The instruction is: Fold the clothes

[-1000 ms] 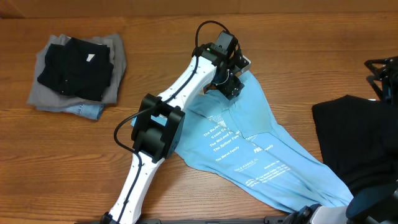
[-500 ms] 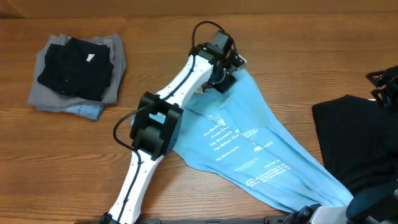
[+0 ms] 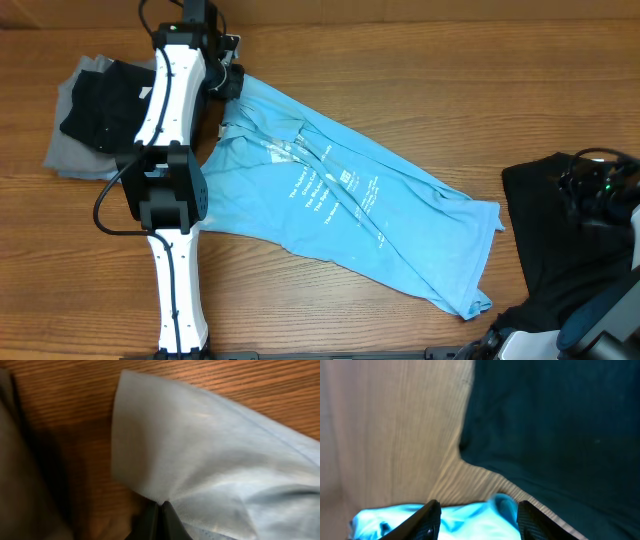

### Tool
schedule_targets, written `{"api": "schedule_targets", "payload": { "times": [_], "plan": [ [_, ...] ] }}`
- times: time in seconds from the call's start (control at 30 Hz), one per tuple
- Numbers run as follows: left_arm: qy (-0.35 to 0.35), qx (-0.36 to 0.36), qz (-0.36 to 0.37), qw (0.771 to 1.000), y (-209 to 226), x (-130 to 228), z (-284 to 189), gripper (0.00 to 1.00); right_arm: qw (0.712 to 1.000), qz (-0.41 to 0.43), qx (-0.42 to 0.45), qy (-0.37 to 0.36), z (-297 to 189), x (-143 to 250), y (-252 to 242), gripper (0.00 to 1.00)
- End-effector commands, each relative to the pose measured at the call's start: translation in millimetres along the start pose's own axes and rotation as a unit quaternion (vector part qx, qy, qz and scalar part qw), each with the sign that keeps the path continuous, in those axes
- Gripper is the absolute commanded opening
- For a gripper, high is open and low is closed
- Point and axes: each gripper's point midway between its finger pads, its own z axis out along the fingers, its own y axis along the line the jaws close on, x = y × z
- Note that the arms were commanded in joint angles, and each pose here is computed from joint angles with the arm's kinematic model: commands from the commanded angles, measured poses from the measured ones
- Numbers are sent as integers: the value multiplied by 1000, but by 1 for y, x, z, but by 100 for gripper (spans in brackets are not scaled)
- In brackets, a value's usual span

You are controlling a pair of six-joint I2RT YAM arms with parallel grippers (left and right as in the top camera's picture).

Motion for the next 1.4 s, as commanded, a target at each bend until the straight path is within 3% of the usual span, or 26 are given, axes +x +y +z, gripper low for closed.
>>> {"api": "schedule_targets", "payload": {
  "times": [0.0, 0.1, 0.13, 0.2, 0.23, 0.3, 0.43, 0.5, 0.6, 0.77, 0.83, 0.97, 1.13, 1.37],
  "plan": [
    [-32, 38, 12, 999, -30, -18, -28, 14, 1000, 22, 5, 4, 18, 13, -12, 49],
    [-52, 63, 20, 996, -45, -28, -52, 30, 1000, 28, 2, 2, 38, 23, -20, 33],
    [-66, 75, 26, 995, -55, -33, -71, 39, 999, 33, -2, -1, 52, 31, -24, 22],
    [-80, 80, 32, 993, -63, -36, -94, 41, 998, 62, 18, -2, 65, 43, -38, 7],
    [-84, 80, 35, 993, -66, -36, -103, 42, 995, 93, 42, -2, 69, 50, -50, 5],
    [-93, 81, 40, 992, -72, -34, -124, 42, 990, 125, 68, 1, 73, 60, -65, 5],
    [-114, 77, 52, 989, -80, -27, -169, 44, 990, 123, 73, 7, 74, 65, -69, 16],
    [-125, 77, 57, 987, -85, -25, -186, 47, 999, 45, -11, 26, 67, 59, -34, 26],
    [-133, 79, 64, 986, -91, -22, -199, 47, 999, 36, -26, 19, 43, 48, -18, 29],
    [-134, 84, 74, 985, -105, -8, -225, 47, 995, 81, 63, 3, -19, 49, -32, 30],
    [-140, 84, 78, 984, -108, -4, -234, 47, 988, 109, 111, 3, -29, 58, -51, 38],
    [-153, 86, 85, 981, -114, -2, -249, 49, 966, 156, 206, 3, -38, 73, -92, 38],
    [-156, 88, 90, 980, -120, 1, -254, 50, 951, 211, 227, 21, -22, 96, -126, 36],
    [-148, 88, 89, 981, -120, 5, -253, 51, 924, 287, 248, -36, -8, 93, -176, 31]
  ]
}}
